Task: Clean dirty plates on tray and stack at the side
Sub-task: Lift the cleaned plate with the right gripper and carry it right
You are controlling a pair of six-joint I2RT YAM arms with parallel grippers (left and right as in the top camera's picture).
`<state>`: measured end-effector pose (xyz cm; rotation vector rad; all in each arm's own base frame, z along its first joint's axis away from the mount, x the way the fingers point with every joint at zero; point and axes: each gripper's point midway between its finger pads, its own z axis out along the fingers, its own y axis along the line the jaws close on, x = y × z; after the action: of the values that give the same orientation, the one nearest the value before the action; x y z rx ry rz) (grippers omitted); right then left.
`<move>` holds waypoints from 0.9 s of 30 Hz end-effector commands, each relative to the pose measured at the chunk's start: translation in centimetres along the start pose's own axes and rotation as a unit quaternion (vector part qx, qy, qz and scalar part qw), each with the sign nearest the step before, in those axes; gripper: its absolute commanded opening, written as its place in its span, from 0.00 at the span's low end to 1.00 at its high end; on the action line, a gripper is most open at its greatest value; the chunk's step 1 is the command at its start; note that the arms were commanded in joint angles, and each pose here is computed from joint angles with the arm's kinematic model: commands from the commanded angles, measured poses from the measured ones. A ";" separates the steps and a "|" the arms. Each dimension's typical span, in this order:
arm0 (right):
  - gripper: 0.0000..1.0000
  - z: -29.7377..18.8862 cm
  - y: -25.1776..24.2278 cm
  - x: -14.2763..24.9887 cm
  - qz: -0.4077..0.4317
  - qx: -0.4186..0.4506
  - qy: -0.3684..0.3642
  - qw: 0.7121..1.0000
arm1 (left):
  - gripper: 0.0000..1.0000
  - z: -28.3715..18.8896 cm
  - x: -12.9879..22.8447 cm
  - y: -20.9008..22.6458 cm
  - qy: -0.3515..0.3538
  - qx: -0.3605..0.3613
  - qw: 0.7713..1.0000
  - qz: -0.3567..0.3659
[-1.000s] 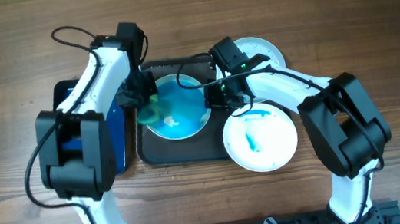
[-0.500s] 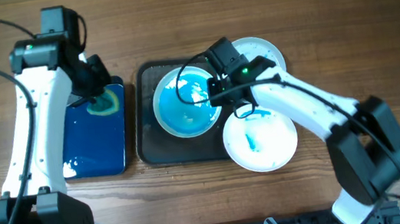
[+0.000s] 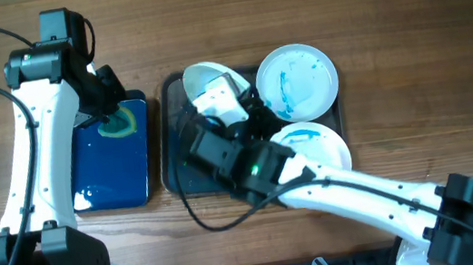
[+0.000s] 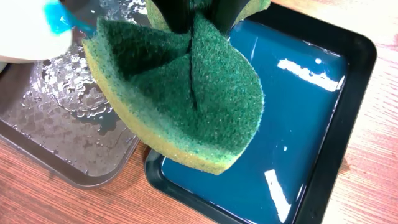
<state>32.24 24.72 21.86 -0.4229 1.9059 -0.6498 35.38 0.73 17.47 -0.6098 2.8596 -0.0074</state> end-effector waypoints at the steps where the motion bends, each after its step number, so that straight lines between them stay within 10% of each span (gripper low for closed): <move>1: 0.04 -2.7 -4.7 -2.9 -0.022 0.145 -0.052 0.988 | 0.04 -0.3 -0.1 0.0 -0.004 0.001 1.000 -0.004; 10: 0.05 -3.2 -4.0 -4.5 -0.031 0.133 -0.063 0.989 | 0.04 -0.2 0.0 -0.3 0.000 0.009 1.000 -0.004; 16: 0.04 -1.9 4.2 -0.3 -0.024 -0.121 -0.005 0.992 | 0.04 -0.3 0.0 -0.3 0.000 0.009 1.000 -0.003; 21: 0.04 -1.0 6.3 0.7 0.113 -0.341 0.093 0.928 | 0.04 -0.2 0.0 -0.3 0.000 0.011 1.000 -0.003; 27: 0.04 4.5 -5.3 1.9 0.304 -0.370 0.155 0.864 | 0.04 -0.3 0.1 -0.5 0.002 0.015 1.000 -0.003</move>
<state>35.57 21.72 19.44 -0.3402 2.3714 0.2427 35.32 0.53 17.45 -0.6089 2.8645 -0.0237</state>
